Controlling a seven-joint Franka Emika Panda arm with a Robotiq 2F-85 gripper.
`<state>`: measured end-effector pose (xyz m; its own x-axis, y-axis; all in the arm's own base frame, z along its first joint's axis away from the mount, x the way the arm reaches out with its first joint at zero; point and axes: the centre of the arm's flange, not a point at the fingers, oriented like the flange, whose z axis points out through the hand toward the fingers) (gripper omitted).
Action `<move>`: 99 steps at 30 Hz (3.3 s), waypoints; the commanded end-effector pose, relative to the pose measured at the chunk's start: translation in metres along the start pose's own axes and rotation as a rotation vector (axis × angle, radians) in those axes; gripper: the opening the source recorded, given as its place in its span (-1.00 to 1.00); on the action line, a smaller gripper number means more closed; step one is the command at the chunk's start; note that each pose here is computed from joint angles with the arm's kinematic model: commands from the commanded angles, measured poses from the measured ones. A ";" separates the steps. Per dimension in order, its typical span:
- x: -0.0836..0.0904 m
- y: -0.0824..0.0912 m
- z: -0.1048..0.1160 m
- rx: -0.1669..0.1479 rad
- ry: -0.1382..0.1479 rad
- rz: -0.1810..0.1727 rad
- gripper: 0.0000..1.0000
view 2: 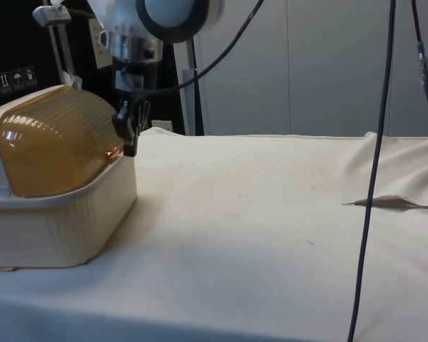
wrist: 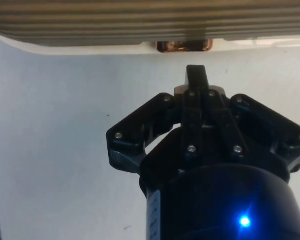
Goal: Open the lid, then close it.
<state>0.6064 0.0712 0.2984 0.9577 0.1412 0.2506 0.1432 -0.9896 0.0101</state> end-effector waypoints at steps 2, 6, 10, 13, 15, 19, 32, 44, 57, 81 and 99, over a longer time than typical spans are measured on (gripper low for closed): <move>0.000 -0.004 0.001 0.027 0.007 -0.008 -0.99; 0.001 -0.004 0.004 0.033 0.009 -0.029 -0.99; 0.002 -0.005 0.006 0.035 0.007 -0.046 -0.99; 0.004 -0.004 0.006 0.032 0.008 -0.066 -0.99; 0.004 -0.003 0.006 0.018 0.003 -0.069 -0.99; 0.006 -0.005 0.006 0.027 0.009 -0.086 -0.99; 0.012 -0.007 0.005 0.025 0.020 -0.112 -0.99; 0.014 -0.006 0.000 0.021 0.024 -0.115 -0.99; 0.020 -0.006 -0.022 0.022 0.053 -0.116 -0.99; 0.042 -0.005 -0.056 0.021 0.136 -0.117 -0.99; 0.060 -0.003 -0.075 0.010 0.186 -0.115 -0.99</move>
<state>0.6444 0.0805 0.3856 0.8726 0.2449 0.4227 0.2523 -0.9668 0.0393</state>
